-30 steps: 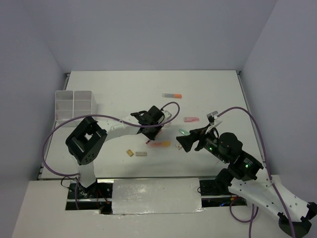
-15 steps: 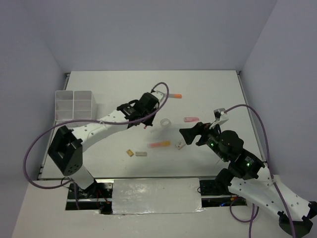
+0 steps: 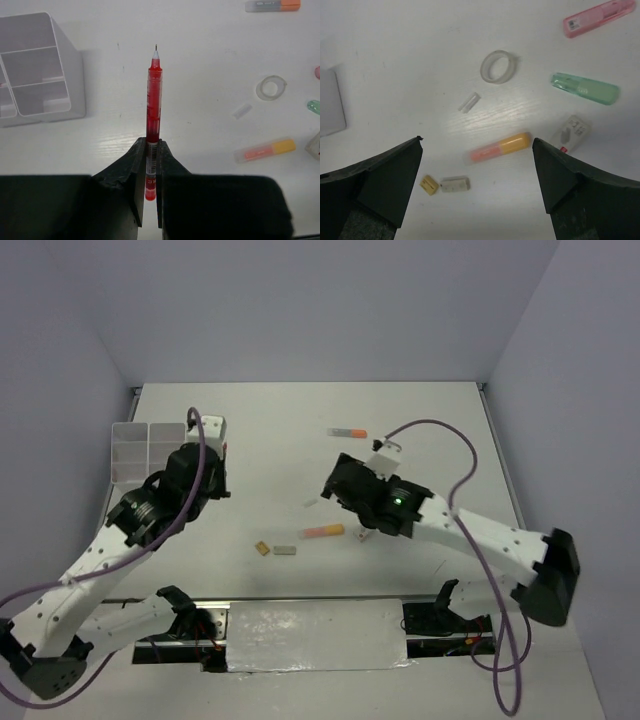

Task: Sort the stationery into containers
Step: Close the pen cap on the pen.

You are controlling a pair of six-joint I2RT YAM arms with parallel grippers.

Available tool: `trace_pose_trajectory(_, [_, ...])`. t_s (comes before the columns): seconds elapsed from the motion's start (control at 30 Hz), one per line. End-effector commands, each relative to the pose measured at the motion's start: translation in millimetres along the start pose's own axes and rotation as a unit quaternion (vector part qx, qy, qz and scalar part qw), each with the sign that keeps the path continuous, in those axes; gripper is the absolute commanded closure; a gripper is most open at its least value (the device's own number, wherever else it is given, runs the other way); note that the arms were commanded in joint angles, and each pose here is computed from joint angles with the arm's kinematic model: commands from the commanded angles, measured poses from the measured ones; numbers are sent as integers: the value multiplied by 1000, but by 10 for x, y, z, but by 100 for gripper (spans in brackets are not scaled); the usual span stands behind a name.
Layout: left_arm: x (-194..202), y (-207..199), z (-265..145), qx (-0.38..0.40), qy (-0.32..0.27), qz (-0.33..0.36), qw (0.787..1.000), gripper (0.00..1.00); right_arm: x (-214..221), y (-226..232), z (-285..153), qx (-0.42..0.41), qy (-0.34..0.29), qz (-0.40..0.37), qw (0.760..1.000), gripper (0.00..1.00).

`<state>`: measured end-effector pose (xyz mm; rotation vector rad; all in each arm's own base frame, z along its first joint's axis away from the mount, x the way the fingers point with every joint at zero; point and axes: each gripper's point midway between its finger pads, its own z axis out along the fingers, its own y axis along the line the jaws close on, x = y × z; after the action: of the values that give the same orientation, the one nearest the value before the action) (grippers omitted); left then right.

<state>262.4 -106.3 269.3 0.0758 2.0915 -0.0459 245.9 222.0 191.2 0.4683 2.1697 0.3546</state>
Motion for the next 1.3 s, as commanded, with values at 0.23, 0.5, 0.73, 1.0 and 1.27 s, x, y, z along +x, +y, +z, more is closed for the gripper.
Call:
trace_pose_trajectory(0.23, [320,131,-72,27,-50,21,998,100,280,454,583,141,-13,57,988,24])
trace_pose_trajectory(0.5, [283,38,-234,80,-84,1,993,100,831,725,1165,168,51,27,984,24])
trace_pose_trajectory(0.73, [302,-88,-253,114,-77,8,990,100,1064,441,1471,215,70,31,974,25])
trace_pose_trajectory(1.0, [322,-173,-267,138,-73,13,988,100,1226,256,1620,242,83,32,966,27])
trace_pose_trajectory(1.27, [337,-214,-266,148,-70,15,986,100,1251,149,1656,260,87,40,961,35])
